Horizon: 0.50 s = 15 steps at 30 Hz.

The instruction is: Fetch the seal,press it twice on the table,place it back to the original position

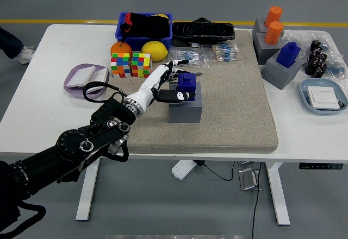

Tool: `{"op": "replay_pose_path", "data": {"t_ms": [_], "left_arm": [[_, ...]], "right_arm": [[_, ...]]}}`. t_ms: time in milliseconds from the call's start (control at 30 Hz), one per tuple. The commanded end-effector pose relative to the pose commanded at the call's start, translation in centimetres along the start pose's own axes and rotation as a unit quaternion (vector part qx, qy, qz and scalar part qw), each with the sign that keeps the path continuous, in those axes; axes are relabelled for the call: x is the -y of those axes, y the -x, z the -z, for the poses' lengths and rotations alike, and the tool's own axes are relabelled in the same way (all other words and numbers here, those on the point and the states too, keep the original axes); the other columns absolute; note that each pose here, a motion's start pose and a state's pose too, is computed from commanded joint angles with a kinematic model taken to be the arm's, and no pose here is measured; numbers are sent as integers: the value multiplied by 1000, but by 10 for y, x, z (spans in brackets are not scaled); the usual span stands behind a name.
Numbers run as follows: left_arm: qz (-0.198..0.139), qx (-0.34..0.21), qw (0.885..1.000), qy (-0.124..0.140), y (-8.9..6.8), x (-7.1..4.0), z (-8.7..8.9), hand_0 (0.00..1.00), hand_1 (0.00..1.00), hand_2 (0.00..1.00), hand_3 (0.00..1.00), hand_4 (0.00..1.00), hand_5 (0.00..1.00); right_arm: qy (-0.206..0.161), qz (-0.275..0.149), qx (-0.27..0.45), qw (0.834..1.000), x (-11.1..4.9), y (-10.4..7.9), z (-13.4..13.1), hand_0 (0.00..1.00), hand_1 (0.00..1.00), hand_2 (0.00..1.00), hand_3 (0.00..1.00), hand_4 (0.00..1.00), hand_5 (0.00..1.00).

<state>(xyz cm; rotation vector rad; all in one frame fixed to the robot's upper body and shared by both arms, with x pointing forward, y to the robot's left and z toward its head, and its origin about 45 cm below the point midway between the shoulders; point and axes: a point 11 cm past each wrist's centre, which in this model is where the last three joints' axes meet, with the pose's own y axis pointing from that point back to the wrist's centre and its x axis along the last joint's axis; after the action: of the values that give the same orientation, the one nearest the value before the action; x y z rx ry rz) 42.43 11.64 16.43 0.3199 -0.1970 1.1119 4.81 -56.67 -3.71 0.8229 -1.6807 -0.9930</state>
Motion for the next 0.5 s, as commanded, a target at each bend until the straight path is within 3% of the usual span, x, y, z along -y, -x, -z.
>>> {"op": "replay_pose_path", "data": {"t_ms": [33, 67, 433, 467, 500], "left_arm": [[0, 3, 1000, -1, 0, 0, 0, 839, 737, 702, 862, 865, 2], [0, 5, 1000, -1, 0, 0, 0, 831, 705, 681, 849, 803, 2], [-1, 35, 999, -10, -4, 3, 1, 811, 679, 628, 830, 772, 2], [-1, 36, 999, -11, -4, 3, 1, 792, 615, 583, 815, 711, 2], [-2, 39, 999, -11, -5, 3, 1, 792, 615, 583, 815, 711, 2]], "right_arm": [[0, 0, 0, 1000, 0, 0, 0, 869, 731, 713, 722, 831, 507], [0, 0, 0, 1000, 0, 0, 0, 869, 731, 712, 722, 832, 507], [-1, 0, 1, 1000, 0, 0, 1, 869, 731, 713, 723, 833, 508], [-1, 0, 1, 1000, 0, -1, 1, 870, 731, 712, 724, 834, 508], [-1, 0, 1, 1000, 0, -1, 1, 870, 731, 712, 724, 834, 508]]}}
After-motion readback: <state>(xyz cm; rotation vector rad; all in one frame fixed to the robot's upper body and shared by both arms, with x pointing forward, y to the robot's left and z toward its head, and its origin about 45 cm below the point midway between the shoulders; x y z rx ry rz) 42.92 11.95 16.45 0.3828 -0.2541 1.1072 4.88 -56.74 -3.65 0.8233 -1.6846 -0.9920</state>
